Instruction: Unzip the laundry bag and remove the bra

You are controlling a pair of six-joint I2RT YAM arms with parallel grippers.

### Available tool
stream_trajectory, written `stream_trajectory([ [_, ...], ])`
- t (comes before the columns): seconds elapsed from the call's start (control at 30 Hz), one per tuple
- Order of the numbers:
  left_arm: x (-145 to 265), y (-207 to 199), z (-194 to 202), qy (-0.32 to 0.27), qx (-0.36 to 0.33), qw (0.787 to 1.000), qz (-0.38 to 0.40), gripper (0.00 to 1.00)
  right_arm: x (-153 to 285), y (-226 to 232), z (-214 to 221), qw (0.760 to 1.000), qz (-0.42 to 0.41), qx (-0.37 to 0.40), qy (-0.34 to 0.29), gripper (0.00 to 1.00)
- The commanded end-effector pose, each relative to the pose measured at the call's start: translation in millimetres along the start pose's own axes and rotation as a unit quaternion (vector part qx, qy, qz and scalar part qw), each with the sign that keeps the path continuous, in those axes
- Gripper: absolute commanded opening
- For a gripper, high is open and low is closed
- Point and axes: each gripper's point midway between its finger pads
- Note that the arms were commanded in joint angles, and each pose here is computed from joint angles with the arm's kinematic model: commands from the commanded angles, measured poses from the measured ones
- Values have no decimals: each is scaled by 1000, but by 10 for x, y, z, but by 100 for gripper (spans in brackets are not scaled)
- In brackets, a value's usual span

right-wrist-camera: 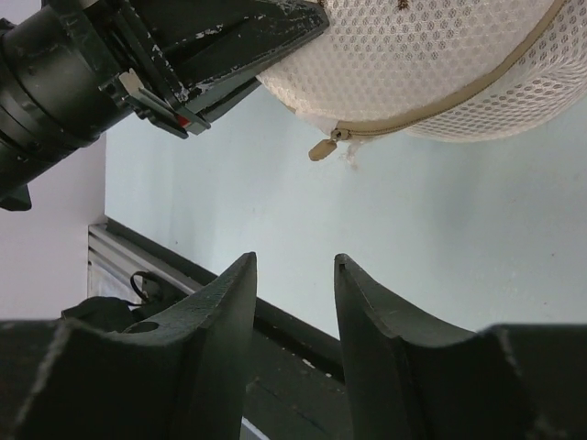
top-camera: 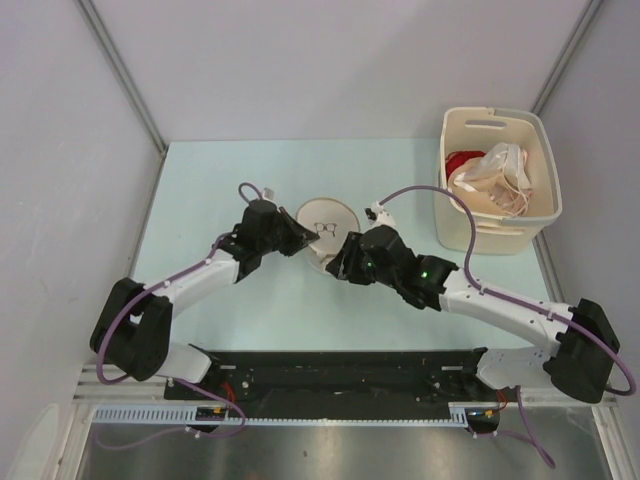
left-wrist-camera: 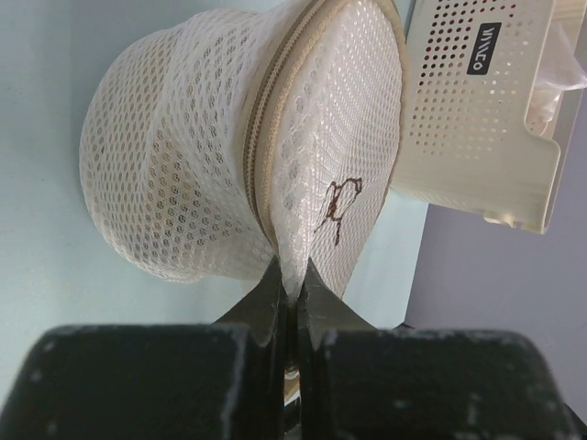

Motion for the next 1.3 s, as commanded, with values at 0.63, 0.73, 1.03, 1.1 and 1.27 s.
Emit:
stream_trajectory([
  [0.63,260,-239,44,-8,-4,1000,17,0,-435,310,-102,997,-57,-46,7,43],
  [0.73,254,-234,55,-8,-5,1000,15,0,-452,357,-99,996,-70,-53,13,43],
  [1.03,306,-257,29,-18,-4,1000,22,0,-580,247,-82,995,-62,-66,33,41],
  [1.1,303,-273,23,-18,-5,1000,24,0,-587,229,-80,995,-60,-67,33,40],
  [1.27,298,-282,29,-16,-6,1000,26,0,-612,178,-142,996,-52,-73,23,40],
])
Point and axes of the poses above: each gripper's point midway between its finger pads, its own x axis back along the fingers, its own y axis along the line the jaws close on, z = x × y, and after that the axes turned 3 degrees about -x, right-handed
